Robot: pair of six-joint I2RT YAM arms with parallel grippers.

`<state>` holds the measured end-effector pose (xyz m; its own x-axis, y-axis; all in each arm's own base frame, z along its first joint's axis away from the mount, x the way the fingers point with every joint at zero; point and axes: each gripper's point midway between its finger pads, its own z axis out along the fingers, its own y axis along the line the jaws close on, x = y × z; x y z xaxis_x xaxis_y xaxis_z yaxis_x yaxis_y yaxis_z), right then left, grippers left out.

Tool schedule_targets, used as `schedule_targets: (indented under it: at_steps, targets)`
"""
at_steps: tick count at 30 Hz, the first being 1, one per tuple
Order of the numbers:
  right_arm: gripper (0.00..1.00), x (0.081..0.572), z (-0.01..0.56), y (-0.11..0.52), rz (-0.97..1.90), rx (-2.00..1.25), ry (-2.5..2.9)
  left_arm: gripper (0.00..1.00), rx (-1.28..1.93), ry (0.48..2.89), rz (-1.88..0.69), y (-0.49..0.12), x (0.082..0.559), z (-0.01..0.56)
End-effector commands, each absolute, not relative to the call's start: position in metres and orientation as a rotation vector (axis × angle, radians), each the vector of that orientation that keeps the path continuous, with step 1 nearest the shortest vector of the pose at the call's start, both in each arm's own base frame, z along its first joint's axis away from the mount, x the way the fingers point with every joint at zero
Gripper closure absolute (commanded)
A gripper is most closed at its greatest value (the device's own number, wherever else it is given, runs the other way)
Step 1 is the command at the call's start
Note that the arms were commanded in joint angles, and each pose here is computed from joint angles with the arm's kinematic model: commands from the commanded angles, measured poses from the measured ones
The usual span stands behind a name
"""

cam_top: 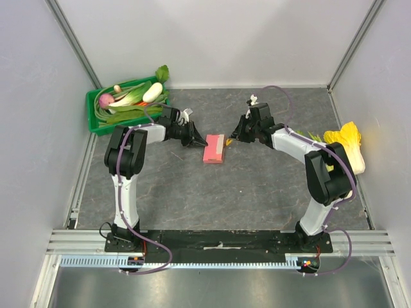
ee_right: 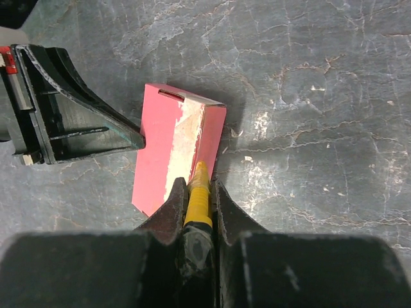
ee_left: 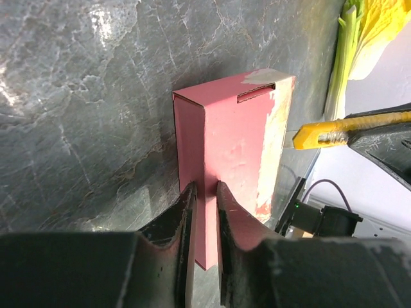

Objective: Unpack the express box

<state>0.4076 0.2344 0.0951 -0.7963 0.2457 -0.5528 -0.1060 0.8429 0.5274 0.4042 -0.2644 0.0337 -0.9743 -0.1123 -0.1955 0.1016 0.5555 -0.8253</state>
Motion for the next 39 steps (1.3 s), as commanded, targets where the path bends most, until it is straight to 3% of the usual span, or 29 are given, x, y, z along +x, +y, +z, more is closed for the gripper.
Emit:
schedule_targets:
  at_steps: [1, 10, 21, 39]
  targets:
    - [1.00, 0.412, 0.140, 0.251, 0.866, 0.088, 2.257, 0.79, -0.091, 2.618, -1.375, -0.255, 0.395, 0.017]
    - [1.00, 0.408, 0.161, 0.258, 0.912, 0.073, 2.212, 0.81, -0.197, 2.645, -1.309, -0.235, 0.397, 0.007]
    - [1.00, 0.409, 0.143, 0.277, 0.908, 0.005, 2.252, 0.81, -0.212, 2.631, -1.309, -0.233, 0.400, 0.011]
    - [1.00, 0.438, 0.119, 0.282, 0.799, -0.044, 2.242, 0.74, -0.187, 2.595, -1.308, -0.230, 0.391, 0.036]
